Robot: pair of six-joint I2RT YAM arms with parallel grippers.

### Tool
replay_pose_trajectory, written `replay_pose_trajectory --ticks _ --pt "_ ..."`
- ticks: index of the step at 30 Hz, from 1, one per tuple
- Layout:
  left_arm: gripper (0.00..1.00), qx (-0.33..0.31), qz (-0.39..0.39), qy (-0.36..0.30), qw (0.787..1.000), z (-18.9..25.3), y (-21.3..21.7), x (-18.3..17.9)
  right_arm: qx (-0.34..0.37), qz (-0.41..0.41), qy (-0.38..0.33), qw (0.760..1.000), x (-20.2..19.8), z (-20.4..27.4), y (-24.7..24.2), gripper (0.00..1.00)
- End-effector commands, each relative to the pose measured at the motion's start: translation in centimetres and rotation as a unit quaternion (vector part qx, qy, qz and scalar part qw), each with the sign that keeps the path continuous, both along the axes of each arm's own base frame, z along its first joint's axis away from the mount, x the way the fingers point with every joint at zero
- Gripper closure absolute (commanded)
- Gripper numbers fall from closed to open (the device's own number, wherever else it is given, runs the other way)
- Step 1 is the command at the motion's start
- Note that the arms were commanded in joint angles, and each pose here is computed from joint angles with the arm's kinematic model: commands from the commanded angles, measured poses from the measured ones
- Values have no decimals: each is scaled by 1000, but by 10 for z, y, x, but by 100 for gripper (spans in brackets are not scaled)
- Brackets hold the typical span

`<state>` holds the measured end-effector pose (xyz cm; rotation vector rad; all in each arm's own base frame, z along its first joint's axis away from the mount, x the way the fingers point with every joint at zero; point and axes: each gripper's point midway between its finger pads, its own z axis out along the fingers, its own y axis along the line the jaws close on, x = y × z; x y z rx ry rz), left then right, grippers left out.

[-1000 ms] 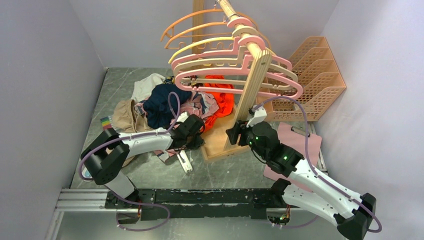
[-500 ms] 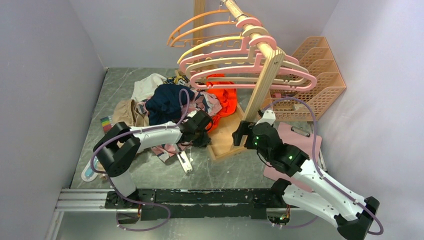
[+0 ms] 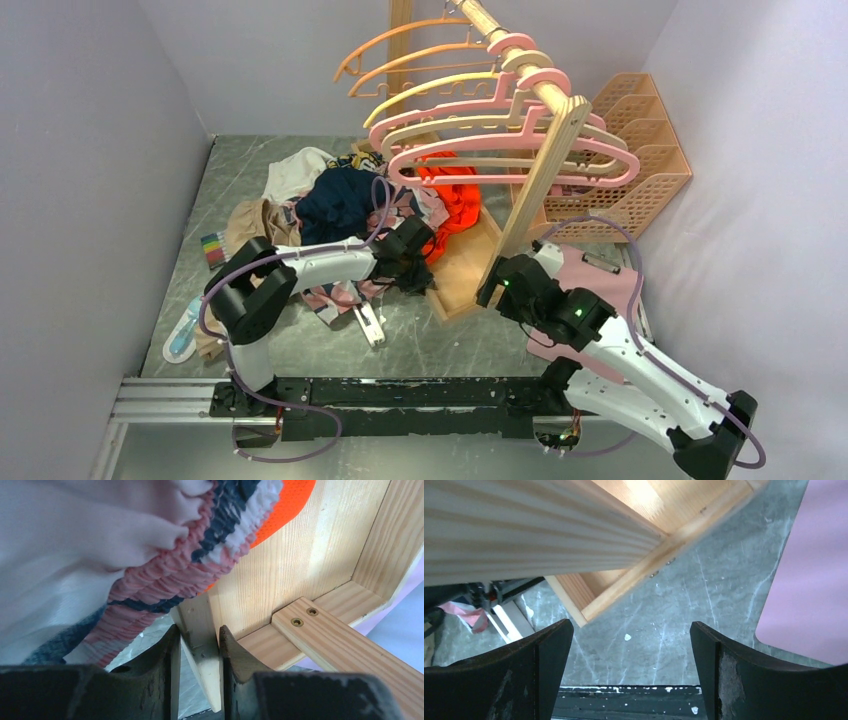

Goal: Place the shorts on the hanger
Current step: Adjust the clothesline at the center of the board.

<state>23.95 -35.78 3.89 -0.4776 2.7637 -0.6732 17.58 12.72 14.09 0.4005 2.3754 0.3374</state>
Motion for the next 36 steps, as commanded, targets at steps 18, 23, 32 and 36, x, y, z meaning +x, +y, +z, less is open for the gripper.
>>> replay_pose_trajectory --ticks 18,23,32,36 --pt "93 -14 -16 -28 999 -27 -7 2 96 -165 74 979 15 -78 26 9" --pt "93 -11 -22 -32 999 -27 -6 2 70 -194 89 974 12 -104 16 12" --pt "93 -9 -30 -31 999 -29 -3 -1 33 -218 100 970 8 -133 4 19" --pt "93 -7 -30 -30 999 -29 -1 -3 12 -199 101 975 8 -141 3 39"
